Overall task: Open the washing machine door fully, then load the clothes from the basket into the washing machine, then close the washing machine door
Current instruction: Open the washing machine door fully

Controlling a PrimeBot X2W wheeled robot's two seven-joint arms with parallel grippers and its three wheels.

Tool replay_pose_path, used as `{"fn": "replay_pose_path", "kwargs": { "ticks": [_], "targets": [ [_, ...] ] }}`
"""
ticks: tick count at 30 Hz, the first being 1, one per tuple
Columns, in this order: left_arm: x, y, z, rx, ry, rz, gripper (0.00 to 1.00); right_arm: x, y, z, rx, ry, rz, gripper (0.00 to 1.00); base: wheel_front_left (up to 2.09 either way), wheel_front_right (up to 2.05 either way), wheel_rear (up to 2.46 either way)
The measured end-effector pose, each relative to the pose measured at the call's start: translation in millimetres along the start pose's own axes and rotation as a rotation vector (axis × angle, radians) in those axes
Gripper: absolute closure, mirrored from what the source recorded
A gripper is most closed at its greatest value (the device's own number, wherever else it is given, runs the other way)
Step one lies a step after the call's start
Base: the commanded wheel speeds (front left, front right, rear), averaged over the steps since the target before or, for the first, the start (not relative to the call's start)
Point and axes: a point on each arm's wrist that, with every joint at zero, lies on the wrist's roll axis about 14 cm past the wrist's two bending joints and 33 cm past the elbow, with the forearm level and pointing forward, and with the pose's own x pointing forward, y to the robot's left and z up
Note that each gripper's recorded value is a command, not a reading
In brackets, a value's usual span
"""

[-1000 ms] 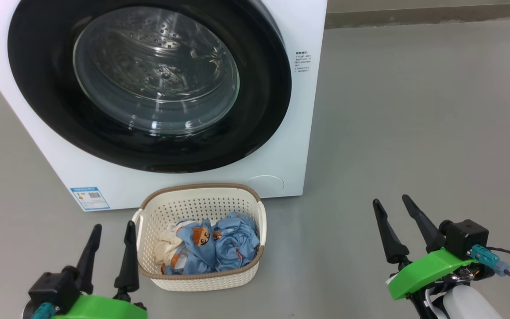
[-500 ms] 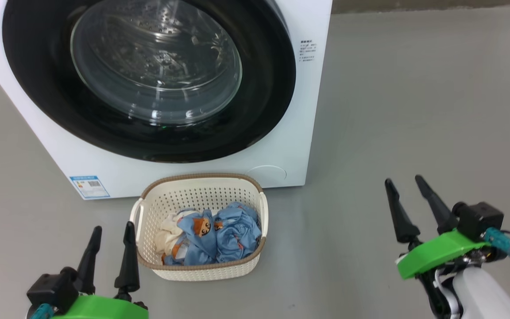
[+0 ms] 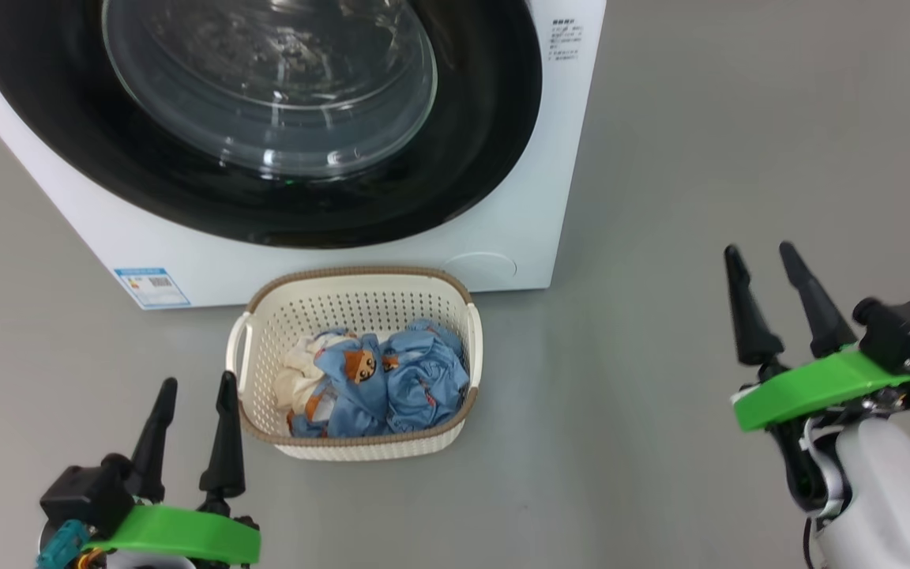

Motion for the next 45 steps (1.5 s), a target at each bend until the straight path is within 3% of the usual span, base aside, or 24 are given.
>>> {"fn": "replay_pose_path", "kwargs": {
  "ticks": [1, 3, 5, 12, 15, 26, 38, 45],
  "targets": [
    [1, 1, -1, 0.0, 0.002, 0.001, 0.0, 3, -2, 1, -0.001, -0.003, -0.002, 0.19, 0.0, 0.0, 0.0],
    [5, 2, -2, 0.0, 0.003, 0.003, 0.0, 9, -6, 5, 0.004, -0.016, -0.009, 0.55, 0.0, 0.0, 0.0],
    [9, 3, -1, 0.0, 0.001, 0.003, 0.0, 17, -7, 10, 0.033, -0.037, -0.012, 1.0, 0.0, 0.0, 0.0],
    [19, 6, -11, -0.003, 0.021, 0.007, 0.0, 45, -19, 25, 0.152, -0.103, -0.039, 1.0, 0.0, 0.0, 0.0],
    [24, 8, -15, -0.011, 0.031, 0.009, 0.0, 57, -27, 29, 0.151, -0.115, -0.041, 1.0, 0.0, 0.0, 0.0],
    [37, 18, -25, -0.004, 0.049, 0.02, 0.0, 101, -37, 35, 0.449, -0.164, -0.055, 1.0, 0.0, 0.0, 0.0],
    [44, 34, -39, 0.002, 0.078, 0.058, 0.0, 159, -21, 38, 0.714, -0.095, 0.047, 1.0, 0.0, 0.0, 0.0],
    [48, 42, -49, 0.003, 0.099, 0.077, 0.0, 190, 2, 23, 0.831, 0.038, 0.132, 1.0, 0.0, 0.0, 0.0]
  ]
}}
